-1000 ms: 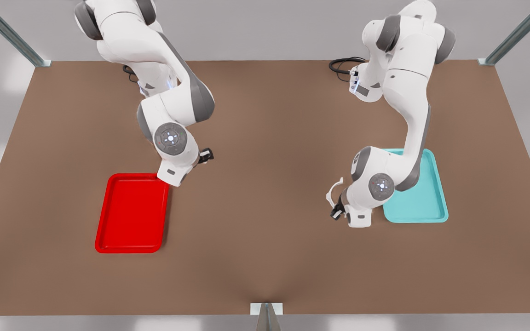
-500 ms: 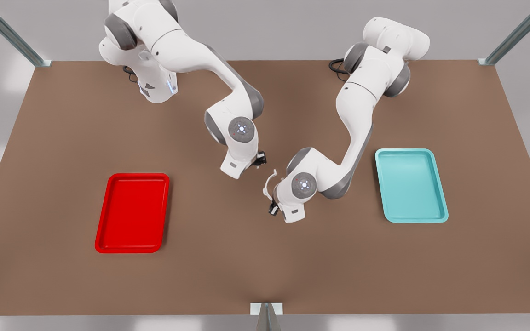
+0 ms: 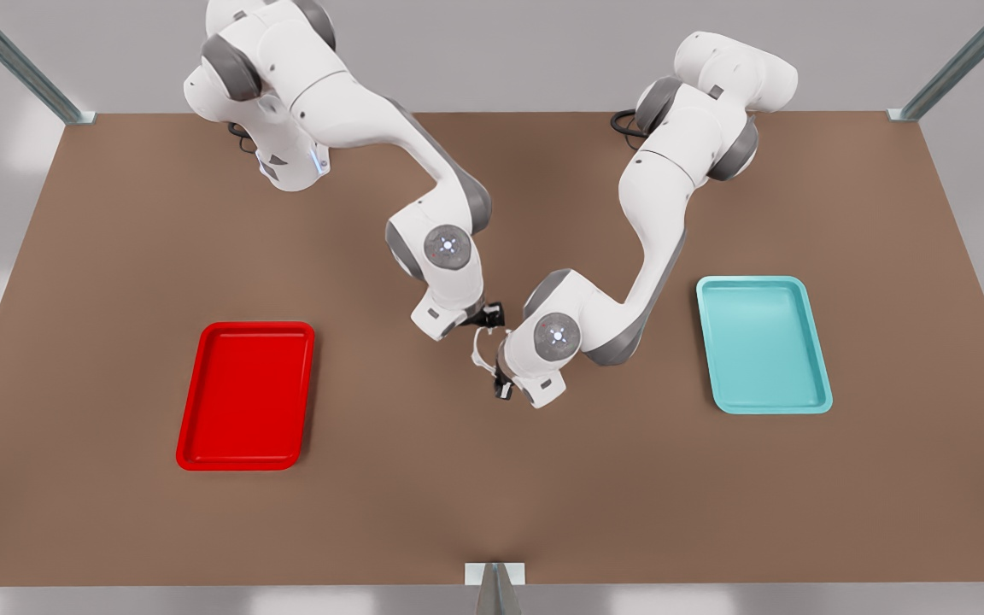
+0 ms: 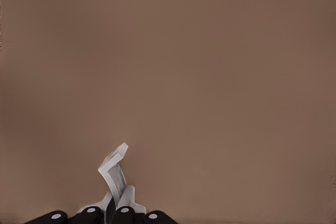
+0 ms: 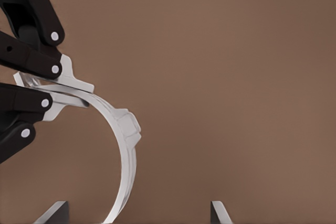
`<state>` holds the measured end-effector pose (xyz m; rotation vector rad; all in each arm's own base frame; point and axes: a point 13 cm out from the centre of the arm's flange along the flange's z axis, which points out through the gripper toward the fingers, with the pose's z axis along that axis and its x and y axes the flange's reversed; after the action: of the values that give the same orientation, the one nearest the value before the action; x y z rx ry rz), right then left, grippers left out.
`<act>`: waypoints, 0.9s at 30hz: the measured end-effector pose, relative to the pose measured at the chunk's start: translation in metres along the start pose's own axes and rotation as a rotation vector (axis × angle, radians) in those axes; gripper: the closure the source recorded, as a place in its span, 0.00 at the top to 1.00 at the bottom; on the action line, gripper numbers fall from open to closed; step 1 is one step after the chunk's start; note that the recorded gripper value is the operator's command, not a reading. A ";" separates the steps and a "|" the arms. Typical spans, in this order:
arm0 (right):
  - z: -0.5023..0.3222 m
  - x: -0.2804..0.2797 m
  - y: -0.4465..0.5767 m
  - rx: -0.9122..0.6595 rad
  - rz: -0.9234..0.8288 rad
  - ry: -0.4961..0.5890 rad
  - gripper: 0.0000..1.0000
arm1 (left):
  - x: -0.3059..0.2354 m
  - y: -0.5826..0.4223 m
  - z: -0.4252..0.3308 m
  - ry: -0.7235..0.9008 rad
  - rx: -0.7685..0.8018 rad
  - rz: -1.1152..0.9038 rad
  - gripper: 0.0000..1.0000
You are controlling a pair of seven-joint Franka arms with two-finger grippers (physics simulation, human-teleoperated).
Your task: Take the drainage pipe clamp from the left arm, pass it to the right arm, and place it in the plate on the right side
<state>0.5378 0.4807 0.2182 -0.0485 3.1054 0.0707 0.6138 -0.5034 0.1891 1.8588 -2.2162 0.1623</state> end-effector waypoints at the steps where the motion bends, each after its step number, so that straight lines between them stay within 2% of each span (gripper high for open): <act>1: 0.001 -0.001 0.001 -0.002 0.007 -0.003 1.00 | 0.000 0.000 0.000 0.001 0.001 -0.012 0.21; 11: 0.020 -0.005 0.001 0.003 0.064 -0.008 1.00 | 0.000 0.000 -0.002 0.003 0.002 -0.105 0.21; 13: 0.022 -0.005 0.001 0.004 0.072 -0.008 0.89 | 0.001 0.000 -0.002 0.002 0.001 -0.118 0.21; 16: 0.023 -0.005 0.001 0.004 0.082 -0.008 0.58 | 0.000 0.000 -0.002 0.002 0.001 -0.136 0.21; 18: 0.023 -0.005 0.001 0.002 0.088 -0.007 0.40 | 0.000 0.000 -0.002 0.002 0.001 -0.146 0.21; 20: 0.023 -0.006 0.000 0.001 0.095 -0.008 0.31 | 0.001 0.000 -0.002 0.003 0.002 -0.155 0.21; 21: 0.023 -0.007 0.000 0.000 0.097 -0.008 0.22 | 0.002 0.000 -0.003 0.004 0.002 -0.158 0.21; 22: 0.023 -0.007 0.000 -0.001 0.100 -0.009 0.21 | 0.002 0.000 -0.003 0.006 0.002 -0.161 0.21; 23: 0.022 -0.008 0.000 -0.002 0.103 -0.009 0.21 | 0.003 0.000 -0.004 0.007 0.003 -0.164 0.34; 24: 0.022 -0.008 -0.001 -0.002 0.105 -0.010 0.21 | 0.006 0.001 -0.004 0.010 0.003 -0.165 0.53; 25: 0.021 -0.009 -0.001 -0.003 0.108 -0.011 0.21 | 0.007 0.002 -0.005 0.012 0.003 -0.166 0.57; 26: 0.021 -0.009 -0.001 -0.004 0.110 -0.011 0.21 | 0.008 0.001 -0.005 0.013 0.005 -0.168 1.00; 27: 0.021 -0.010 -0.001 -0.005 0.112 -0.012 0.21 | 0.008 0.001 -0.006 0.013 0.007 -0.171 1.00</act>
<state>0.5482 0.4811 0.1980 0.1250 3.0939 0.0809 0.6124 -0.5091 0.1970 2.0333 -2.0380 0.1501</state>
